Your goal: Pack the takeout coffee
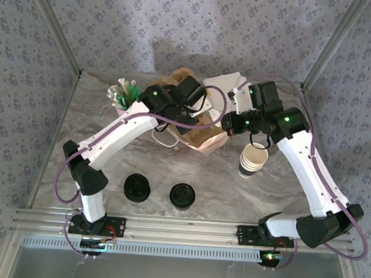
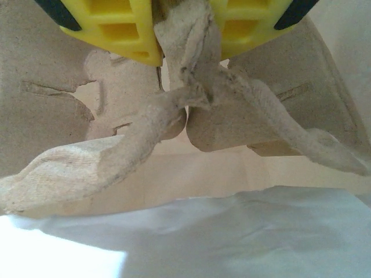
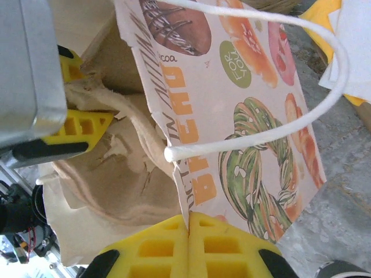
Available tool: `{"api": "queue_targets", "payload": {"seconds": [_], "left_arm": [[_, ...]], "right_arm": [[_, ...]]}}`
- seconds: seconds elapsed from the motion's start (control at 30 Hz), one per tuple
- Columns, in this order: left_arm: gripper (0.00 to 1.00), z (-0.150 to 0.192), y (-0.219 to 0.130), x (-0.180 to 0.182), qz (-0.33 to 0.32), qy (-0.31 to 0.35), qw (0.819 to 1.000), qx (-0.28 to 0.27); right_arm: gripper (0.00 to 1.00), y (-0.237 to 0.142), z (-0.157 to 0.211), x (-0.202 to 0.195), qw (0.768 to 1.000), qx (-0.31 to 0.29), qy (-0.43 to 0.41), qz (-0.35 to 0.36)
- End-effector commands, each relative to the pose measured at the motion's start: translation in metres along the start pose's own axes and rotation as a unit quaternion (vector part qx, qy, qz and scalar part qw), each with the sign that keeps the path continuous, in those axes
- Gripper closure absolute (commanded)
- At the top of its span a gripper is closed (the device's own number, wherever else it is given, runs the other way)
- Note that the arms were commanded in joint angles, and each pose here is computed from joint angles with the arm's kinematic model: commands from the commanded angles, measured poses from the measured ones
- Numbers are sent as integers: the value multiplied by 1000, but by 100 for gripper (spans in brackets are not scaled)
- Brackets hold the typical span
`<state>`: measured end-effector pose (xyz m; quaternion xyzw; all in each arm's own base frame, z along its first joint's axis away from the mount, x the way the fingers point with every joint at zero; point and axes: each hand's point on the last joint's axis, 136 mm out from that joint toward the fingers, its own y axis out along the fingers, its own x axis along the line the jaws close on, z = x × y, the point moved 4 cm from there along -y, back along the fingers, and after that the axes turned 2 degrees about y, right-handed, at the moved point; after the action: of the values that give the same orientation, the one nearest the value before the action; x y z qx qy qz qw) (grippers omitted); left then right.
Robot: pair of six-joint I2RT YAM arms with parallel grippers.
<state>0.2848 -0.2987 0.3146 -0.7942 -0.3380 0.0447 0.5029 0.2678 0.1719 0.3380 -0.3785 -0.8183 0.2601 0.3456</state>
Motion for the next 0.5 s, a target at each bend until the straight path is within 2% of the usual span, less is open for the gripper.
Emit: {"api": "queue_targets", "payload": {"seconds": [0.0, 0.23, 0.47], "left_arm": [[91, -5, -11, 7, 2, -41, 999, -34], [90, -20, -7, 4, 18, -63, 994, -82], [91, -6, 17, -10, 49, -41, 997, -43]], "right_arm": [[100, -5, -6, 7, 999, -25, 28, -34], [100, 2, -3, 10, 997, -10, 46, -55], [100, -4, -6, 7, 997, -30, 56, -54]]}}
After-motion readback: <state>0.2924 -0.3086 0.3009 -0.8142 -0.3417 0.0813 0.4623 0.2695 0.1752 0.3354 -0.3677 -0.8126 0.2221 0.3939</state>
